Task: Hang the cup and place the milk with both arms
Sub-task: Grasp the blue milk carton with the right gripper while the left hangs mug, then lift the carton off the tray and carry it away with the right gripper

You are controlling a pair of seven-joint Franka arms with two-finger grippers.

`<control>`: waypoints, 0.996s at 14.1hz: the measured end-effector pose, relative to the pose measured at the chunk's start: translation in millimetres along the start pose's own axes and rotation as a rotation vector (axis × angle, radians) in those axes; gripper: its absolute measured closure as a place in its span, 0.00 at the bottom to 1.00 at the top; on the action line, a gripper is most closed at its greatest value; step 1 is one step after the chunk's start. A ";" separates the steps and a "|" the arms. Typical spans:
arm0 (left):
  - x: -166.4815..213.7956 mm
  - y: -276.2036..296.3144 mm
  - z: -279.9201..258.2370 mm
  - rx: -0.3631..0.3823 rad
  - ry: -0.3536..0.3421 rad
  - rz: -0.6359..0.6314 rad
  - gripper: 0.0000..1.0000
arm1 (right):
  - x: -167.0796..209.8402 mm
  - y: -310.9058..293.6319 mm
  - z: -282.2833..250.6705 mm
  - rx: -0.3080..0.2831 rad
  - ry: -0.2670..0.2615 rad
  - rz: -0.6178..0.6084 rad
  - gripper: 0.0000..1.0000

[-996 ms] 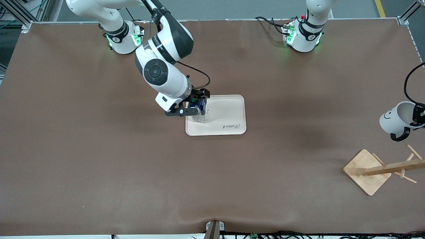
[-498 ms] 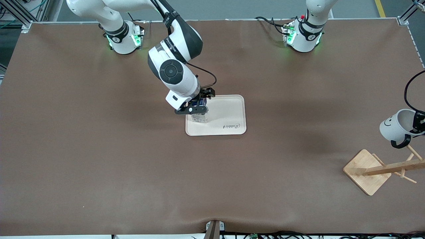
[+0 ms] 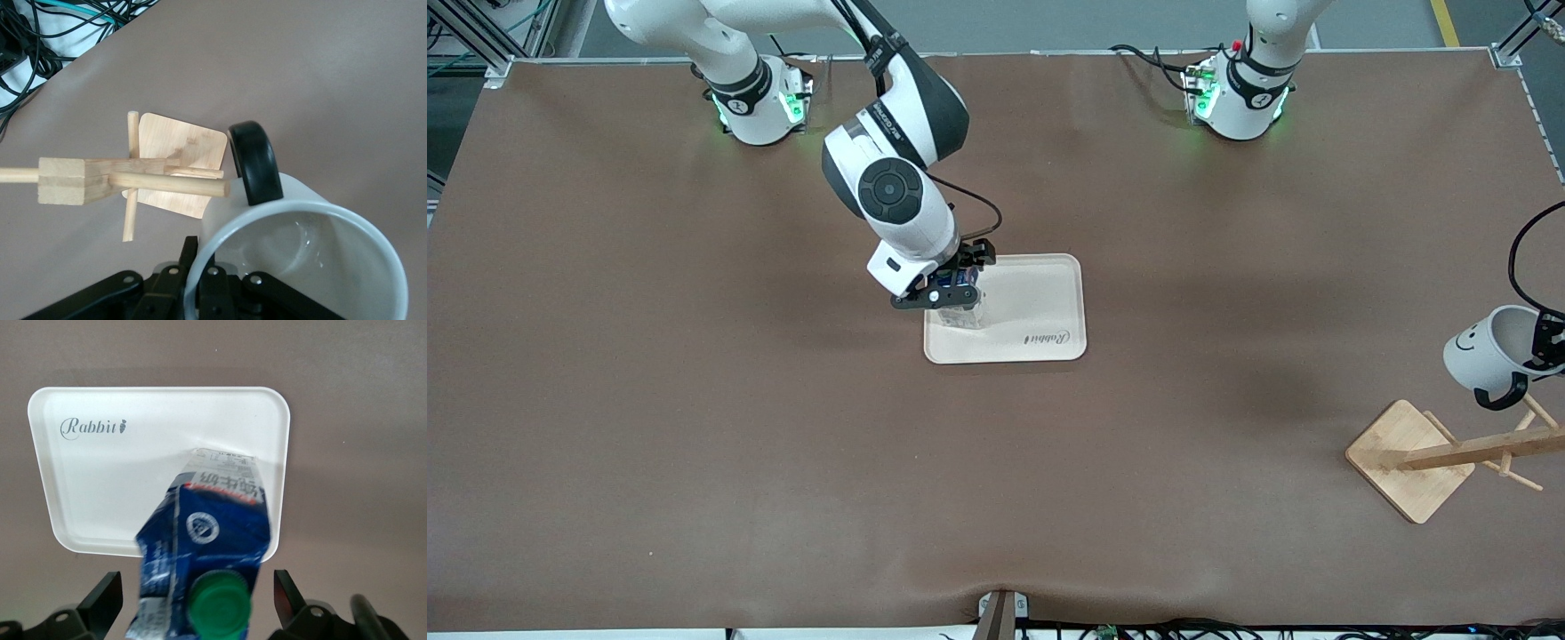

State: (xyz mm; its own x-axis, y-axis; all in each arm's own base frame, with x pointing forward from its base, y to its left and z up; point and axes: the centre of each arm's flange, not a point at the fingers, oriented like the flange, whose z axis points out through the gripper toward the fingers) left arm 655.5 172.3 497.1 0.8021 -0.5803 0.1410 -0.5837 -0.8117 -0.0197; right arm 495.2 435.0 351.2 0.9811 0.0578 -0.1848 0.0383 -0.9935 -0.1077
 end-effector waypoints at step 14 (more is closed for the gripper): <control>-7.1 -20.4 14.7 -0.007 0.018 -0.010 0.96 | -5.1 -8.5 24.3 -0.061 0.006 -0.021 0.41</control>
State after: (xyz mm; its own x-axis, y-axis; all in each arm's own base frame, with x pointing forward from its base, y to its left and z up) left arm 663.6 192.0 482.0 0.8056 -0.5708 0.1589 -0.5767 -0.8169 -0.0110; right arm 485.3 445.5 329.4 0.9810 0.0781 -0.1775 0.0699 -0.9962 -0.0518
